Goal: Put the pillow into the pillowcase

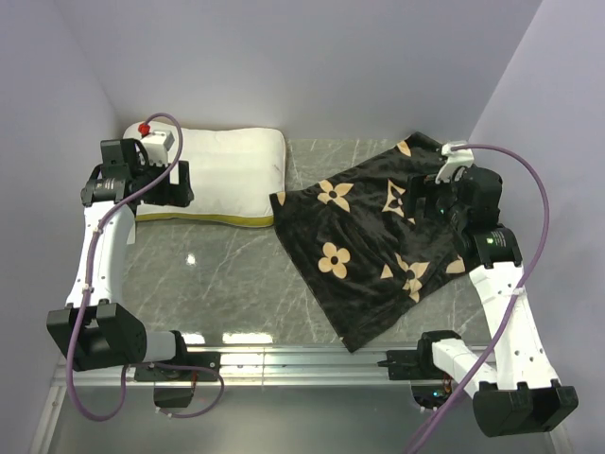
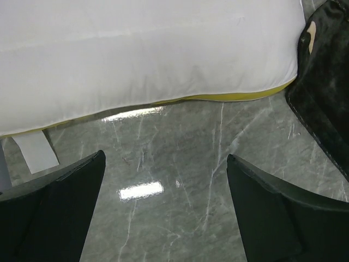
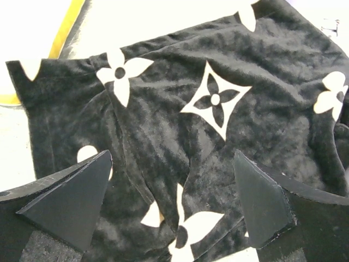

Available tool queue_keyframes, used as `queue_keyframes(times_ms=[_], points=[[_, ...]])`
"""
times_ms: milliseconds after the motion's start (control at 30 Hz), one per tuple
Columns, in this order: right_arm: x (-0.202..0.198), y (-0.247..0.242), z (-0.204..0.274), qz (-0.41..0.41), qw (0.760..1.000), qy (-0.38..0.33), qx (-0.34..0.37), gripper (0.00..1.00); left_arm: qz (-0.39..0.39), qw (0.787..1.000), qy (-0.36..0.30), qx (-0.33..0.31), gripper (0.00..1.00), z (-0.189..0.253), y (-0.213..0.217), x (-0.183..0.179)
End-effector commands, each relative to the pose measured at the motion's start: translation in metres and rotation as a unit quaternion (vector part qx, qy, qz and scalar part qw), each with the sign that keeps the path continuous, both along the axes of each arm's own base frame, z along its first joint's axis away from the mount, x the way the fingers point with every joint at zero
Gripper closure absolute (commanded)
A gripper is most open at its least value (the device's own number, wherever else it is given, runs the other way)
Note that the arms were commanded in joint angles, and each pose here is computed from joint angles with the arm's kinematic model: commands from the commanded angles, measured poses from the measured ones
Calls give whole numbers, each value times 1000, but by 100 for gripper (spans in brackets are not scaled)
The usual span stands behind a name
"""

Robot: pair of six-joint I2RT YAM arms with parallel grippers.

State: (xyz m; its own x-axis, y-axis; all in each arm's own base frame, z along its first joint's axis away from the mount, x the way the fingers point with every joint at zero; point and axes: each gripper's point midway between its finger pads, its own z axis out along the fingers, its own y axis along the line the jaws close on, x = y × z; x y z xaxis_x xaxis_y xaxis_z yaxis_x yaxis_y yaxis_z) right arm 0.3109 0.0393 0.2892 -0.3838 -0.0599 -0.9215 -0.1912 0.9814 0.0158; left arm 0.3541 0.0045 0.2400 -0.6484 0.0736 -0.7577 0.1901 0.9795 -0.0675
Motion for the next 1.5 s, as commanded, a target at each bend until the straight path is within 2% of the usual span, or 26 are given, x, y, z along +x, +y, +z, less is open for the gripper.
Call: queue_keyframes(times_ms=[0, 167, 333, 567, 667, 800, 967, 1033, 1133, 1200, 1233, 1267, 1367, 1467], points=[[6, -5, 11, -24, 999, -19, 8, 0, 6, 1000, -19, 0, 1, 16, 0, 8], [7, -3, 10, -13, 1000, -12, 4, 0, 57, 997, -53, 2, 1, 36, 13, 27], [12, -2, -5, -17, 999, 31, 8, 0, 29, 998, -50, 31, 1, 39, 20, 59], [17, 1, -19, -7, 998, 58, 5, 0, -41, 997, -51, 40, 1, 32, 13, 121], [18, 3, -26, 4, 997, 83, 0, 0, -87, 996, -29, 13, 1, 1, 0, 149], [22, 4, -35, 11, 994, 106, -3, 0, -156, 988, -1, -5, 1, -43, -14, 170], [22, 6, -43, 18, 993, 120, -6, 0, -198, 980, 26, 18, 1, -107, -8, 199], [23, 4, -48, 15, 991, 129, -9, 0, -202, 978, 18, 49, 1, -125, -1, 212], [25, 3, -48, 12, 991, 133, -13, 0, -196, 975, 52, 94, 1, -170, 10, 220], [26, 2, -48, 10, 991, 133, -16, 0, -196, 972, 82, 101, 12, -199, 14, 221], [27, 1, -47, 8, 991, 133, -17, 0, -199, 968, 114, 105, 20, -212, 18, 210], [27, 0, -47, 8, 991, 133, -19, 0, -202, 965, 131, 105, 49, -225, 19, 209], [26, 1, -46, 10, 991, 131, -19, 0, -190, 960, 178, 107, 100, -237, 25, 186], [24, 3, -47, 16, 991, 130, -16, 0, -148, 970, 165, 100, 100, -215, 27, 174]])
